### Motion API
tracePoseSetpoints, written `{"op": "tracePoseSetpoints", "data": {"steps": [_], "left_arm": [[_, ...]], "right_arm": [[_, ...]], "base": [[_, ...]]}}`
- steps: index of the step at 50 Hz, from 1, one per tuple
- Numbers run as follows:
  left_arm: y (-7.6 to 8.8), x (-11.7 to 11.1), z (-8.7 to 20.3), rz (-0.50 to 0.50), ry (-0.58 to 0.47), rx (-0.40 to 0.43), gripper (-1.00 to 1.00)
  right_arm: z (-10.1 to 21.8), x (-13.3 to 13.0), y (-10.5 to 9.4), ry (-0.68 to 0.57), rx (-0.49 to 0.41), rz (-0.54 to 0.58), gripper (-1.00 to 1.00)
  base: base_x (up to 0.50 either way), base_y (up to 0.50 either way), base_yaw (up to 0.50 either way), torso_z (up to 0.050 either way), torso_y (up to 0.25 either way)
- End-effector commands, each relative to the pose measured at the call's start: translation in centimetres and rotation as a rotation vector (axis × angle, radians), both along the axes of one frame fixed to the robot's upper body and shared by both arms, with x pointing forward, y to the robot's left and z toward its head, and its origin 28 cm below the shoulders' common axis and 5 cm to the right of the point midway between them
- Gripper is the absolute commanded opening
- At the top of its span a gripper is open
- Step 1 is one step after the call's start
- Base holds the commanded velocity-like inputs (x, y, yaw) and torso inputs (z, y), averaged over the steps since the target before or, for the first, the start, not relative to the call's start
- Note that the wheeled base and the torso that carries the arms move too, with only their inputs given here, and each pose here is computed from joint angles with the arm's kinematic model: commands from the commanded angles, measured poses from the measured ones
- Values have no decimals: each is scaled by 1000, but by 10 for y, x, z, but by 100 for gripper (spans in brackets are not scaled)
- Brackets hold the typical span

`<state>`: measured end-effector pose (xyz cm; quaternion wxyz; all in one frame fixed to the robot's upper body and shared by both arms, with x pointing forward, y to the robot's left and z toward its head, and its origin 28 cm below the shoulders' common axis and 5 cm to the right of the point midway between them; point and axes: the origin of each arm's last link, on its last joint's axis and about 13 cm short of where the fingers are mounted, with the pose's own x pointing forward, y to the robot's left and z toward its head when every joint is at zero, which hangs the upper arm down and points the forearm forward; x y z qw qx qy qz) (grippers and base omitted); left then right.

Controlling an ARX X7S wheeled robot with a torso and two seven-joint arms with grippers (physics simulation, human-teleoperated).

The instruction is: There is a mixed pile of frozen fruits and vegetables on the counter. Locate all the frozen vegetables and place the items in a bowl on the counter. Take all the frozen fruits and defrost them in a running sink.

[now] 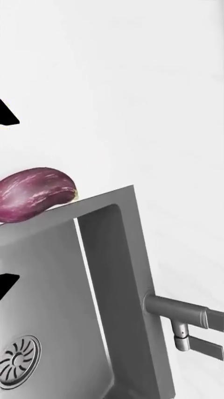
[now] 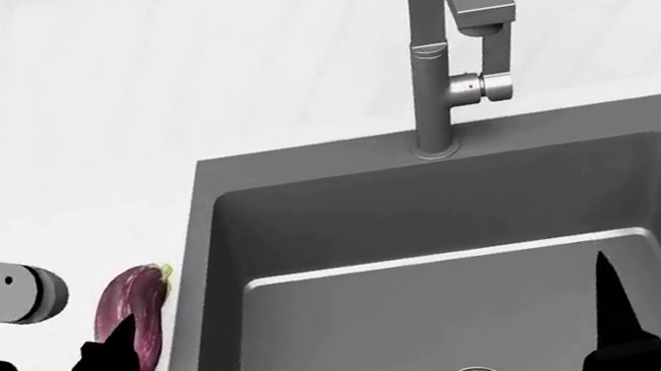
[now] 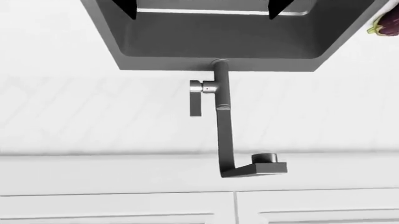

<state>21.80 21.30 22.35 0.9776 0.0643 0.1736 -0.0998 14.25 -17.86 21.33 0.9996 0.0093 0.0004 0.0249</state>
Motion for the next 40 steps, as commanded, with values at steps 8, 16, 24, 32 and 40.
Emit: {"op": "tracePoseSetpoints", "data": {"steps": [8,16,24,32,40], "left_arm": [[-17,31,-15,-2,82,-92,100],[-20,36,-18,1,96,-78,100],[-20,43,-22,16,123,-87,100],[-20,48,-27,33,142,-87,100],[-23,56,-31,48,155,-89,100]], "right_arm": [[-7,4,-2,16,22,-1,100],[-11,3,-3,33,25,-6,100],[-13,2,-3,42,43,0,100],[-16,3,-2,49,52,5,100],[-16,3,-2,55,51,9,100]], "base": [[0,0,0,0,0],[0,0,0,0,0],[0,0,0,0,0],[0,0,0,0,0],[0,0,0,0,0]]}}
